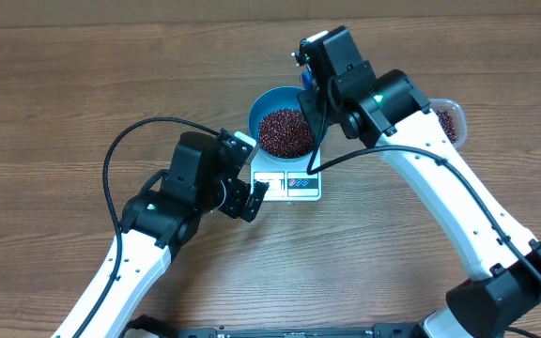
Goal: Scoop item into bowl and weigh 150g on scale
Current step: 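Tilt the scoop with the right gripper to pour beans into the bowl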
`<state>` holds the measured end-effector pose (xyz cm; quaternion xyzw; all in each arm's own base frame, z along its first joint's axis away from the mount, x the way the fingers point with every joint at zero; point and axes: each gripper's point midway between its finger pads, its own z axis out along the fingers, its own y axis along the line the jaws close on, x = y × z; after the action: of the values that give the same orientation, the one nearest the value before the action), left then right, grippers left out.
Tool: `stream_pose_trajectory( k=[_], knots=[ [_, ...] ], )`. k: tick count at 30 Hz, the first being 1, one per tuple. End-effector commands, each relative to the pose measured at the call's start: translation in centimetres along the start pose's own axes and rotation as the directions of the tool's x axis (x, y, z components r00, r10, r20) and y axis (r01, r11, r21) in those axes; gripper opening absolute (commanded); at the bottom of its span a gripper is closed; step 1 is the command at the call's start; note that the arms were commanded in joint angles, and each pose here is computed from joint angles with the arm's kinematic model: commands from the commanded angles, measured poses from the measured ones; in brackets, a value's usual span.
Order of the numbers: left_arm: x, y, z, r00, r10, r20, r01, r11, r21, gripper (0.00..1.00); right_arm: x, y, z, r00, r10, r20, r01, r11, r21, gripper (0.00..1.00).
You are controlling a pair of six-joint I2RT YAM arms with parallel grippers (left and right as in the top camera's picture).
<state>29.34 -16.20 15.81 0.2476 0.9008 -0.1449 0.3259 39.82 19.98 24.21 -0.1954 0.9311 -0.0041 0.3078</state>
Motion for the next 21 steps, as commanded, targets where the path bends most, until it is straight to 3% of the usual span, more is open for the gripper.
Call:
stream_pose_trajectory(
  k=[1,21],
  knots=[
    [0.14,0.24,0.16,1.000,-0.016,-0.006,0.016,1.000,-0.008,1.00,-1.23,-0.60,-1.56,0.998,0.003,0.056,-0.005,0.999,0.047,0.04],
    [0.14,0.25,0.16,1.000,-0.016,-0.006,0.016,1.000,-0.008,1.00,-1.37,-0.52,-1.56,0.998,0.001,0.061,-0.003,0.999,0.042,0.04]
  ],
)
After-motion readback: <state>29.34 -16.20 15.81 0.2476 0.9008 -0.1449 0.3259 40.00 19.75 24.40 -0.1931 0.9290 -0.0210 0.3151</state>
